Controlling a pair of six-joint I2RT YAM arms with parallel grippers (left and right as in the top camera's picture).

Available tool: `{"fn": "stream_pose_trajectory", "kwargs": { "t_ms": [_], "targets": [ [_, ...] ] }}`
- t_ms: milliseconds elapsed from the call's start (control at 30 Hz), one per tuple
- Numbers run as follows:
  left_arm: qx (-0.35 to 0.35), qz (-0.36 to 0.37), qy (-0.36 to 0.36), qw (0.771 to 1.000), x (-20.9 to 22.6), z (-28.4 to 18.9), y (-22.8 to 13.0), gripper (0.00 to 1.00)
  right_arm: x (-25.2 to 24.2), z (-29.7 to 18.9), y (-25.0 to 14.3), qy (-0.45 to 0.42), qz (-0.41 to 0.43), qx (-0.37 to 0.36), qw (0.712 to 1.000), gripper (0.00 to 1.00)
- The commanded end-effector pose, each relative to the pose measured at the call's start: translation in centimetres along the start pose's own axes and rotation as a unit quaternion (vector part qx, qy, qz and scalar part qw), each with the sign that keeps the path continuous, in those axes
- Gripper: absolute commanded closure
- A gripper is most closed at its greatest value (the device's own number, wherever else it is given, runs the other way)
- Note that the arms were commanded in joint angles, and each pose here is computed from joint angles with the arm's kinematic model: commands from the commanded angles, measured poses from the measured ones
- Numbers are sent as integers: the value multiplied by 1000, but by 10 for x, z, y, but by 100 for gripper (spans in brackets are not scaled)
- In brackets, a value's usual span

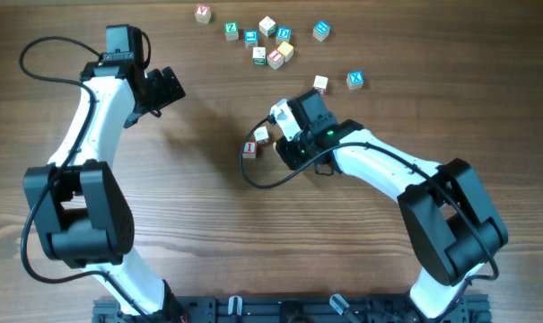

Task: Form a circle

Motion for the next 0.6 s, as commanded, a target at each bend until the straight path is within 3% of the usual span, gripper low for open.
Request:
{"fn": "stream_pose_trajectory", "kwargs": {
  "t_ms": [0, 567],
  "targets": [
    [-12, 0, -8, 1000, -2, -9, 6, 0, 2, 2, 4, 7, 4, -12, 1000, 73],
    [-12, 0, -8, 1000, -2, -9, 6, 0, 8, 2, -1, 28, 9, -3, 1000, 71]
  ]
}}
Point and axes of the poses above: each gripper's point midway between its finger pads, its own z axis out along the fingers, its own x axis along the line the jaws close on, y = z × x, the point moved 5 cm from there along -z, back along the fingers, and after that the axes turned 8 degrees about -z, right-handed, at the moved point
